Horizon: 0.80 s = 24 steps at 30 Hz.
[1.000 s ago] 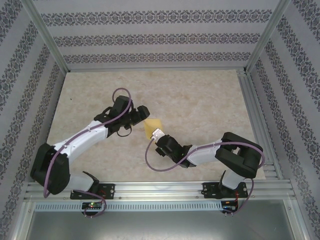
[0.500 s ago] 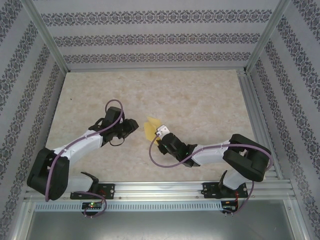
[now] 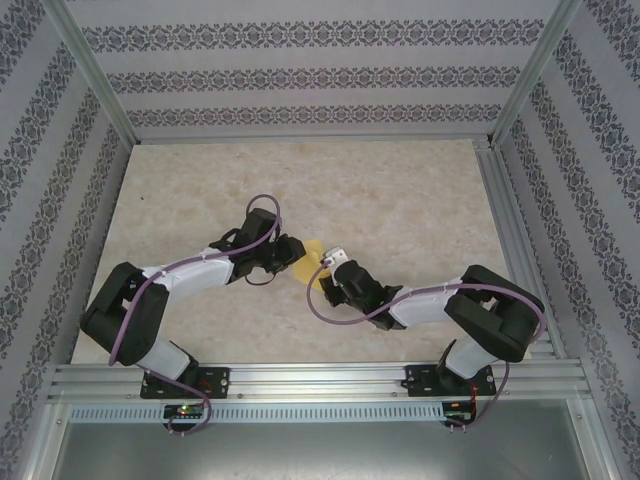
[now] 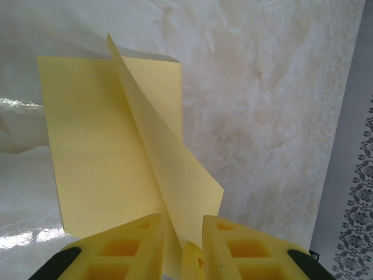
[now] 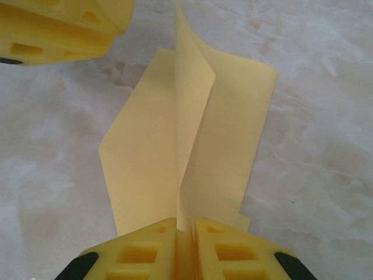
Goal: Fold a paper plane with a square sheet of paper (fold left side to right side)
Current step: Fourth fold the wing at the center of the table.
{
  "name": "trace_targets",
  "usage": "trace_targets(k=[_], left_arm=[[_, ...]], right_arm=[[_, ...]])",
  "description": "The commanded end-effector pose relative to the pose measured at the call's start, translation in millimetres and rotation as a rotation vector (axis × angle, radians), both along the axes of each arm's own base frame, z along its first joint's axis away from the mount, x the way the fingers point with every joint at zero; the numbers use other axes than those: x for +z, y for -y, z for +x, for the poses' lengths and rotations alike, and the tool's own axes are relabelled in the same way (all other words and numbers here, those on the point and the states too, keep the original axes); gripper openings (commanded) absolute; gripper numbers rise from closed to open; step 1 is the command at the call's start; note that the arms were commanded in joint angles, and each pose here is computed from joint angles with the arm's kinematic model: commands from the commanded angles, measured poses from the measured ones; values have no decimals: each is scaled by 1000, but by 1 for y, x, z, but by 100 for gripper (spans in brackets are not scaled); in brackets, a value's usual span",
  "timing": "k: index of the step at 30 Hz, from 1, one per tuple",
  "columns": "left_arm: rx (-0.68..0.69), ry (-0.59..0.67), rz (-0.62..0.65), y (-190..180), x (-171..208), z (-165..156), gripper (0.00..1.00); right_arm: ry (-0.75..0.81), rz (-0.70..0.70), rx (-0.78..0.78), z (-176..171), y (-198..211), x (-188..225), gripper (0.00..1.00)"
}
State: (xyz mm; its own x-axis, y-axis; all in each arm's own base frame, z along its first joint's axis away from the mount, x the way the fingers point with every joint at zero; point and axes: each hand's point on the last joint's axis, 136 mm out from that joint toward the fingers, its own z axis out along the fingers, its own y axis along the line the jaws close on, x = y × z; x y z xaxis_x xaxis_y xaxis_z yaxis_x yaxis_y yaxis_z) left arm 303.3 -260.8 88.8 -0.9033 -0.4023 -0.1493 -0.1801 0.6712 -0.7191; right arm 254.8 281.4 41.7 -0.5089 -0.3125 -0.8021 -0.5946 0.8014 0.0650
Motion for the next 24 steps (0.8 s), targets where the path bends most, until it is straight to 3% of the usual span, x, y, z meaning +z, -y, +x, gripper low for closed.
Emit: trace_targets(k=[1, 13, 24], left_arm=[[22, 30, 12, 1, 9, 6, 25], [28, -23, 39, -12, -12, -13, 19], [-38, -42, -2, 21, -22, -9, 19]], right_arm=[[-48, 101, 30, -3, -6, 2, 15], [-81, 107, 46, -3, -11, -1, 17], [-98, 98, 66, -3, -17, -4, 18]])
